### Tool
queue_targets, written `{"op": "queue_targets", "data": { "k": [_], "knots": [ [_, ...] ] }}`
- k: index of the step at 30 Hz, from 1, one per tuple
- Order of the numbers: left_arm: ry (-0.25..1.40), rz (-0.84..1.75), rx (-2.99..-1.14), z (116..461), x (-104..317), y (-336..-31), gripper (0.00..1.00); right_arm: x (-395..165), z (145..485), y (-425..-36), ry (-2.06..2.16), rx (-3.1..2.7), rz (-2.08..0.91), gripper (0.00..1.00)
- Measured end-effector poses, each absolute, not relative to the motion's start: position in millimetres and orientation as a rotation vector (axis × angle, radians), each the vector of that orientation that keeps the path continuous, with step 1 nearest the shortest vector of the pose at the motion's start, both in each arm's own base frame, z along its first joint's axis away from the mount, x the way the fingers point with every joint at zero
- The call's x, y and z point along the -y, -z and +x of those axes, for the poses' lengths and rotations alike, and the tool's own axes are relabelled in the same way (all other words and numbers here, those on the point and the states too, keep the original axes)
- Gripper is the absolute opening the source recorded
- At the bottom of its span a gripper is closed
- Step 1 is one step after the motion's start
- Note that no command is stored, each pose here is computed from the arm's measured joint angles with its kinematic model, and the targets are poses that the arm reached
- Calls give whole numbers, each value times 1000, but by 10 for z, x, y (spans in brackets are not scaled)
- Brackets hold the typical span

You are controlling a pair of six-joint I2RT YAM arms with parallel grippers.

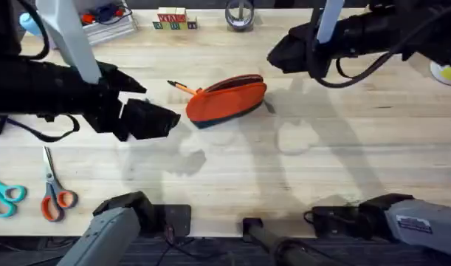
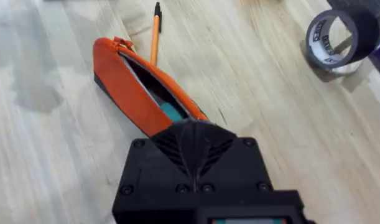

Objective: Unzip the bag, pick up the pens from the table one at a time and place them inside, then zip the bag closed.

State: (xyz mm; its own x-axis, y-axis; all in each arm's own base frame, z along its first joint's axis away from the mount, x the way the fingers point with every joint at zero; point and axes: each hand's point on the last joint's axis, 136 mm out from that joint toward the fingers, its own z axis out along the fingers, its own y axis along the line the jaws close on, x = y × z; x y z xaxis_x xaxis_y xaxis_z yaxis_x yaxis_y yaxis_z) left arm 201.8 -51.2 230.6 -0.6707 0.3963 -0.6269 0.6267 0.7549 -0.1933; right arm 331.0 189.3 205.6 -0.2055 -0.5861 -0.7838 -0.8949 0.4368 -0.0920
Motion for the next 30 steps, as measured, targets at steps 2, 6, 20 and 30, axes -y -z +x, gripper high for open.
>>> {"op": "queue_targets", "data": {
  "k": [2, 6, 20, 30],
  "knots": [
    [539, 767, -2380, 2018, 516, -2309, 995, -1893, 3310, -2057, -483, -1883, -1279, 31],
    [539, 766, -2380, 2019, 517, -2309, 995, -1893, 3309, -2056, -436, -1818, -1357, 29],
    [548, 766, -2374, 2019, 528, -2317, 995, -1926, 3349, -1959, -343, -1645, -1551, 29],
    [566, 766, -2361, 2021, 552, -2336, 996, -1907, 3355, -2006, -391, -1595, -1547, 29]
  ]
}}
